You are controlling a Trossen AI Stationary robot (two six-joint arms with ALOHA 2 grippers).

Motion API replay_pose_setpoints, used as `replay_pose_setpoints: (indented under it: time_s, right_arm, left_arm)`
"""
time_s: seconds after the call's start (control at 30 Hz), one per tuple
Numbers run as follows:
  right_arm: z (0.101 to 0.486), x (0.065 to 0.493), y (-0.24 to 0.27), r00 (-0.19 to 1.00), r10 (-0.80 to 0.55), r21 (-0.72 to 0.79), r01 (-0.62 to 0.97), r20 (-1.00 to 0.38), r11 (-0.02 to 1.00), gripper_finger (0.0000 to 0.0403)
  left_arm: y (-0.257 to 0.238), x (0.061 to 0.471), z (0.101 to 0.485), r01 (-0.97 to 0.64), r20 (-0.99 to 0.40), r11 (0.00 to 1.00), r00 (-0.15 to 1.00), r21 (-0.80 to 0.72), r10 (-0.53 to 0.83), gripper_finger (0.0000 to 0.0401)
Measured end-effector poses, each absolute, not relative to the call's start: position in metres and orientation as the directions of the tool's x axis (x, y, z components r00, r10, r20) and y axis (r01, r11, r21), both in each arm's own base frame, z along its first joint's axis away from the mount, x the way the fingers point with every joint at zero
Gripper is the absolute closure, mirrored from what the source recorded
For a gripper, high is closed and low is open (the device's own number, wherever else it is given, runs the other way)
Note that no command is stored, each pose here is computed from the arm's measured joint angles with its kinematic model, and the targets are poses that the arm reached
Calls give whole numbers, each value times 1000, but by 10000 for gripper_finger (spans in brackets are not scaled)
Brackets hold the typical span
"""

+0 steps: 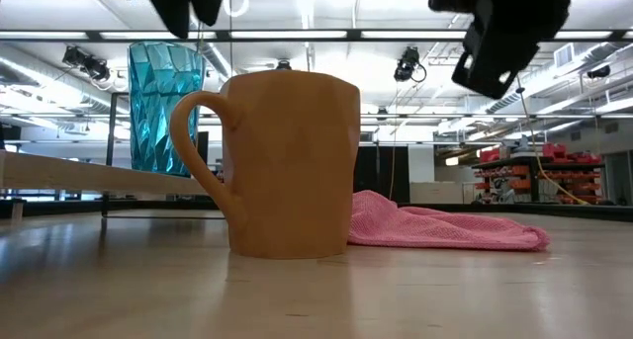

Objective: Stack small to large cups/mugs on shelf
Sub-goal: Adjust the center orange cup

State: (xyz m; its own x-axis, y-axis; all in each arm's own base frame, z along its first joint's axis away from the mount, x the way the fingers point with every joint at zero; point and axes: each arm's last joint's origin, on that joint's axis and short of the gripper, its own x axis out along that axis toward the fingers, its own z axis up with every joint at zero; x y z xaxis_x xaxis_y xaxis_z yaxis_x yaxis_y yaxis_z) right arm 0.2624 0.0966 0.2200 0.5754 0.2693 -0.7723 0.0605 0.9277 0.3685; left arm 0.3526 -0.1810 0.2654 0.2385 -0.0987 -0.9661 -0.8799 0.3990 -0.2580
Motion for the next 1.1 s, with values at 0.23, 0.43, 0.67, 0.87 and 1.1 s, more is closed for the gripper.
replay_pose_setpoints:
  time_s: [0.23,0.43,0.67,0.87,1.1]
  right_arm:
    - [207,272,99,561,275,333,1,-781,943,395]
    - [206,284,103,612,321,371,-49,-722,927,395]
    - [201,294,109,630,389,399,-133,-672,907,396]
    - [189,305,110,641,398,413,-136,-656,900,397]
    - [176,316,102,653,389,434,-102,-650,895,397]
  left_arm:
    - [-184,355,266,-886,-956,358,272,-294,-111,319]
    - [-186,360,256,-877,-959,387,265,-285,-105,326]
    - [-184,366,246,-880,-966,399,240,-258,-96,322]
    - [-182,370,237,-888,-971,393,222,-238,-85,329]
    - [-179,372,232,-896,-977,390,205,-214,-66,332]
